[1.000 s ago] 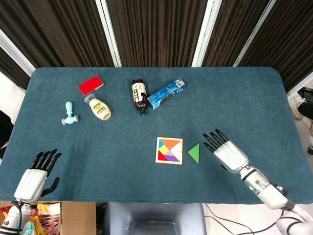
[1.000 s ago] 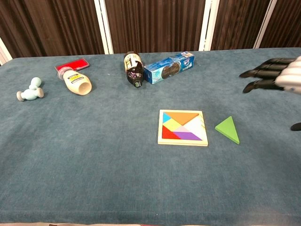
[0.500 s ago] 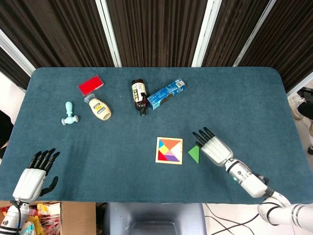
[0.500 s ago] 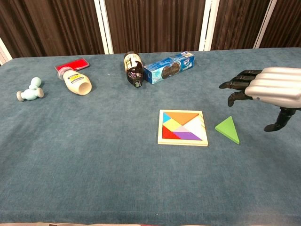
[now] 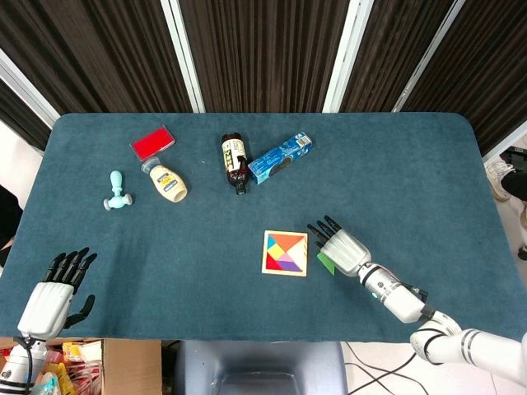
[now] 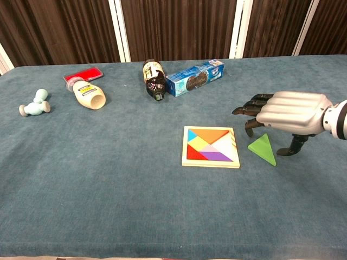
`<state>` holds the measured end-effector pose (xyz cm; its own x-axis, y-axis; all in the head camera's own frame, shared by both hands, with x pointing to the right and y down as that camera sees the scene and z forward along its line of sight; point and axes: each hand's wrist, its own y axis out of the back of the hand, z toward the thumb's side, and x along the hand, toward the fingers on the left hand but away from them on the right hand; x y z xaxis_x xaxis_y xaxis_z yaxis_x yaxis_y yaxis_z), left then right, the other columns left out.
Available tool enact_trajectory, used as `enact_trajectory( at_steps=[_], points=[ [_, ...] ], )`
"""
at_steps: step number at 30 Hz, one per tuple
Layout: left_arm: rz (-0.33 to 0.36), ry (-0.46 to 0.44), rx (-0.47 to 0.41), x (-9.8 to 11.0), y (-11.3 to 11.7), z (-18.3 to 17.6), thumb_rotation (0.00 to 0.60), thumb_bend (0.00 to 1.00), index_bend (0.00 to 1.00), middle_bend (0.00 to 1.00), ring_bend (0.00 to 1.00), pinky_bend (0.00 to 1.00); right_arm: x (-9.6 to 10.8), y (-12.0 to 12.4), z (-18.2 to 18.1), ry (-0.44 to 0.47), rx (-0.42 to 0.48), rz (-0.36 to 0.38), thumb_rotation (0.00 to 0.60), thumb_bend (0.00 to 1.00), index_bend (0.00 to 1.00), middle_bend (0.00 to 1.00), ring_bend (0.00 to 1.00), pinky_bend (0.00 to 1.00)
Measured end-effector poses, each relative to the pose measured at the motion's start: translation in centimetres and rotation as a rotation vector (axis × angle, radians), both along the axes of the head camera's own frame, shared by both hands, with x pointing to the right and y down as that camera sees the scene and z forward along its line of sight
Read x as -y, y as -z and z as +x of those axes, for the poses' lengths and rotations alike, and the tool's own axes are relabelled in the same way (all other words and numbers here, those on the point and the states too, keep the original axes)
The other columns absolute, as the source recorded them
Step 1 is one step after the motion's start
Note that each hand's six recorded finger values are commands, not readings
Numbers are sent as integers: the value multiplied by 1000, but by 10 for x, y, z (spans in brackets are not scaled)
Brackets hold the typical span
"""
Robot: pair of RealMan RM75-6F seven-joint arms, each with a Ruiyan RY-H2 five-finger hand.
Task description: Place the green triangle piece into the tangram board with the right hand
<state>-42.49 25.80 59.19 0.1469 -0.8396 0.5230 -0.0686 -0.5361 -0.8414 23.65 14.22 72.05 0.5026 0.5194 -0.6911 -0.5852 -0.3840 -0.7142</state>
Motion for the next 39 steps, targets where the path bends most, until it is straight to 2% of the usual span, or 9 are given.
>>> enact_trajectory(
  at_steps=[17, 26, 33, 39],
  points=[
    [-28, -1, -25, 0, 1, -1, 600, 464, 0, 0, 0, 6, -1, -11, 0, -13, -37, -12, 600, 412, 494, 0, 0, 0],
    [-32, -9, -21, 0, 1, -2, 600, 462, 0, 0, 0, 5, -2, -14, -4, -15, -42, -6, 600, 472, 602, 0, 0, 0],
    [-25, -9, -21, 0, 2, -1, 600, 463, 0, 0, 0, 6, 0, -10, -5, -21, -26, 10, 600, 490, 636, 0, 0, 0],
    [-22, -8, -17, 0, 3, -2, 600, 464, 0, 0, 0, 6, 7, 4, -8, -34, 10, 45, 600, 490, 645, 0, 0, 0]
  ],
)
